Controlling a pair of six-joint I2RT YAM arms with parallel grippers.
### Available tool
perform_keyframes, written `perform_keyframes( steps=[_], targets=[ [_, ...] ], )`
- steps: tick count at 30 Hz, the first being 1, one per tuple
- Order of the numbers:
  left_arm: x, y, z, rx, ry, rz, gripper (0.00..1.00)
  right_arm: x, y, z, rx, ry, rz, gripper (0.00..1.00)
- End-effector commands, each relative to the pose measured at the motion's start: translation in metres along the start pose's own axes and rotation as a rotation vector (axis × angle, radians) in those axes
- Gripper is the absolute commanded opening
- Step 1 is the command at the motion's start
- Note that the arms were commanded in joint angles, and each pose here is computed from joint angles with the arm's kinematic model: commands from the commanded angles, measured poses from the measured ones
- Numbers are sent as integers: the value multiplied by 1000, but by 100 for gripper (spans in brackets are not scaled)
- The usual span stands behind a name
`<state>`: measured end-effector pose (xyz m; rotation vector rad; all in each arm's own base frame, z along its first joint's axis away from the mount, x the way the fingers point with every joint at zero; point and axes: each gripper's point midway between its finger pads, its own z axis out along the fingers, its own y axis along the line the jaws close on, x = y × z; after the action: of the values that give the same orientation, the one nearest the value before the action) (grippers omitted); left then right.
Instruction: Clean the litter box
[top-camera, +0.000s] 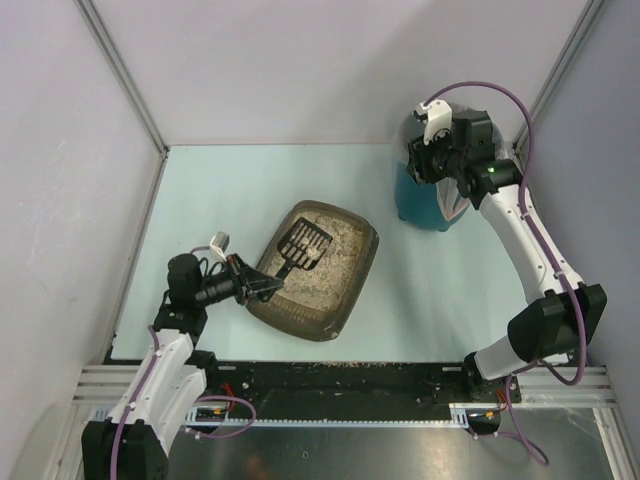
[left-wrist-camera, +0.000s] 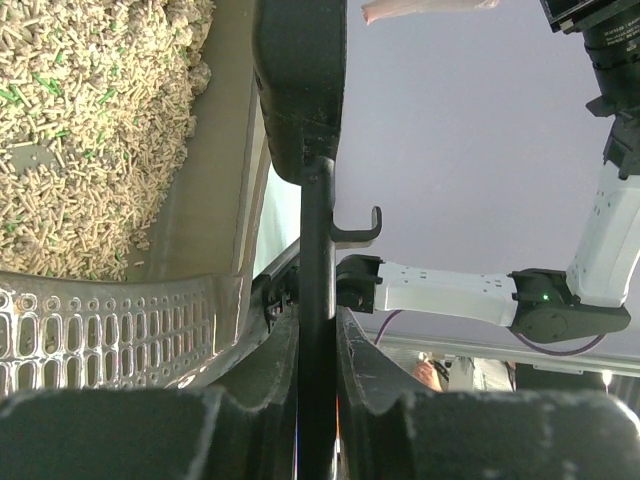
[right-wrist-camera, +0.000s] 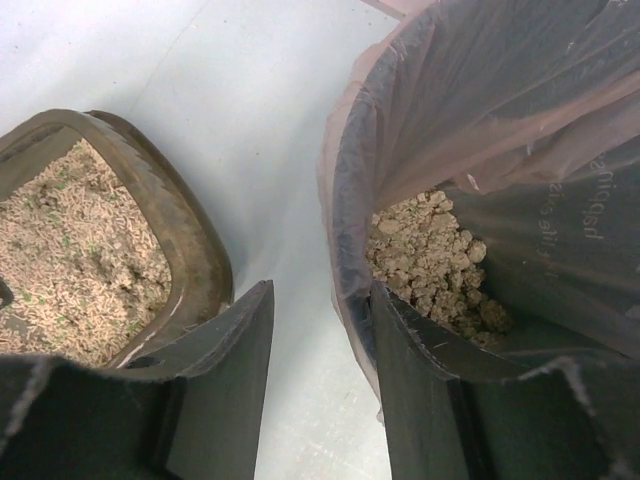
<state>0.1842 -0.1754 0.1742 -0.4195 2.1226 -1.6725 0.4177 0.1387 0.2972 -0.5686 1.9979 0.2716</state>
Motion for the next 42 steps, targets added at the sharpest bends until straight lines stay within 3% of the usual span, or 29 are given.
perform_keyframes(
  steps=[1,8,15,22,28,42],
  targets=[
    [-9,-17,-1,50,-26,55,0,4,-12,4,38,17,-32,47],
    [-9,-23,-2,70,-21,57,0,4,-13,5,39,5,-40,47],
    [-7,-18,-2,68,-19,45,0,20,-7,7,8,53,-38,33],
    [-8,-21,-2,74,-20,49,0,12,-4,-2,9,22,-35,1],
    [-14,-33,-2,94,-32,53,0,3,15,-21,-22,-1,-18,0],
    [-17,-32,0,94,-22,11,0,16,71,-60,-73,79,49,0]
  ],
)
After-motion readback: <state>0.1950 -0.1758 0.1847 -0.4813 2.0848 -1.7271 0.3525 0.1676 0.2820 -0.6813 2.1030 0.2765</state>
